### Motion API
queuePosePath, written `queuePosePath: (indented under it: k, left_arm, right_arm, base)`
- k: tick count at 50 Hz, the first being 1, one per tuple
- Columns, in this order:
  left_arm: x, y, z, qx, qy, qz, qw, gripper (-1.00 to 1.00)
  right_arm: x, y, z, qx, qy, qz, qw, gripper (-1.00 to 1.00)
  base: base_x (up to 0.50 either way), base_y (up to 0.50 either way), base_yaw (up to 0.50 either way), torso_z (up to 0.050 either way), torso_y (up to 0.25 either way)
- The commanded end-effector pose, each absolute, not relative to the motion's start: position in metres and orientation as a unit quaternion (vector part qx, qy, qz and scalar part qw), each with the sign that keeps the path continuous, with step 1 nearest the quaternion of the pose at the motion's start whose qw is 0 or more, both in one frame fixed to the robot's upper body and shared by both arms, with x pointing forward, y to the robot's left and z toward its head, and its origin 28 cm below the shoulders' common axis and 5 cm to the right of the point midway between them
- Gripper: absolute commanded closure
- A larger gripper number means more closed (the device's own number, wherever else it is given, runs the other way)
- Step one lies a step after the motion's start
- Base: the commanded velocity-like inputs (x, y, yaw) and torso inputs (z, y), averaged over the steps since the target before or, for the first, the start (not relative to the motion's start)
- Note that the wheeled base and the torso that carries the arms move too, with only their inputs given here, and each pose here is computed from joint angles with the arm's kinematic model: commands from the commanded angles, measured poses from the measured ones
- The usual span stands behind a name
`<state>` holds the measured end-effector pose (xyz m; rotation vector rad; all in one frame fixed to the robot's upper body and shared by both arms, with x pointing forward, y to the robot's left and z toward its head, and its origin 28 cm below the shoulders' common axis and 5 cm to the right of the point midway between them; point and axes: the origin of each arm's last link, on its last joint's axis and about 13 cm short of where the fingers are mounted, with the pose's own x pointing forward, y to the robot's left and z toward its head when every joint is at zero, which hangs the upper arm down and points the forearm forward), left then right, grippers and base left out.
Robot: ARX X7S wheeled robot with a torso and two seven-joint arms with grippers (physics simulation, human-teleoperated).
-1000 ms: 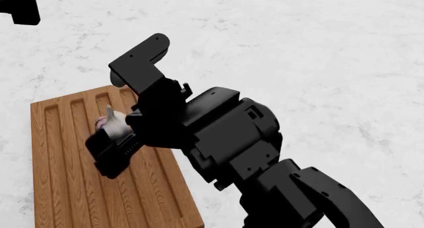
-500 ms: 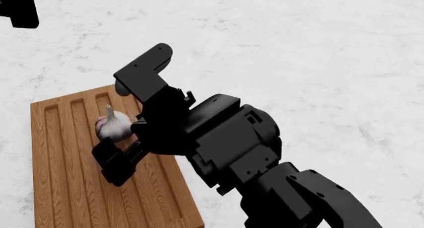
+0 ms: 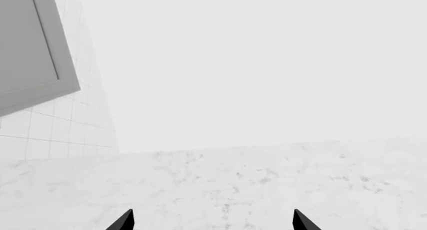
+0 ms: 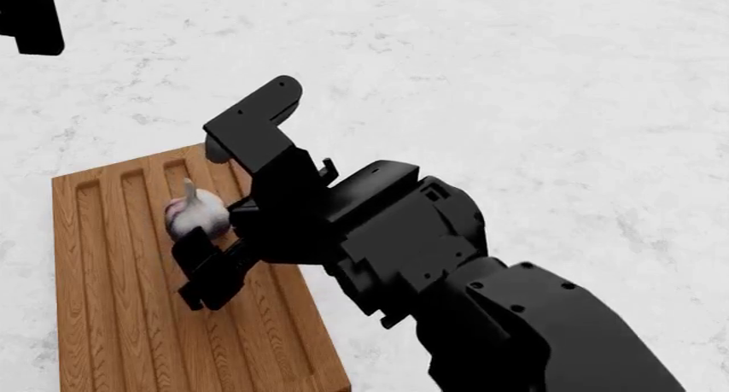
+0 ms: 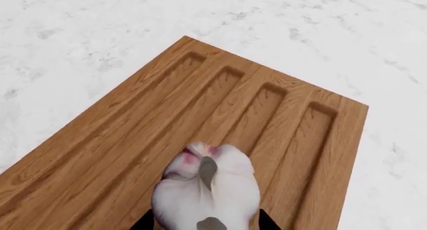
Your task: Clear the non-vegetable object off the cutting board and place the vegetables onto it.
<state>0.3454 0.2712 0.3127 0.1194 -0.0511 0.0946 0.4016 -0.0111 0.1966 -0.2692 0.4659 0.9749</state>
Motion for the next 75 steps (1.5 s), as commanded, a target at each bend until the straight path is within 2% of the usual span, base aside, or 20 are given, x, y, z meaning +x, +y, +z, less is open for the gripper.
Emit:
queuePosePath:
  k: [1,16,37,75]
  left_arm:
    - [0.341,0.268,0.306,0.052,-0.031,0.026,0.998,-1.0]
    - [0.336,0.266,0.318,0.05,-0.043,0.023,0.998,-1.0]
    - [0.336,0.264,0.324,0.047,-0.05,0.014,0.998,-1.0]
    - [0.335,0.265,0.325,0.048,-0.052,0.015,0.997,-1.0]
  right_arm:
    - [0.396,-0.003,0.191,-0.142,0.216,0.49,0.833,1.0]
    - [0.387,-0.04,0.235,-0.162,0.189,0.438,0.864,1.0]
    - [0.384,-0.098,0.251,-0.152,0.186,0.344,0.908,1.0]
    - [0.376,-0.181,0.213,-0.077,0.199,0.132,0.968,1.0]
  base:
    - [0.0,0.0,0.0,0.0,0.0]
    - [0.0,0.0,0.0,0.0,0.0]
    - [0.0,0.0,0.0,0.0,0.0]
    - [0.0,0.0,0.0,0.0,0.0]
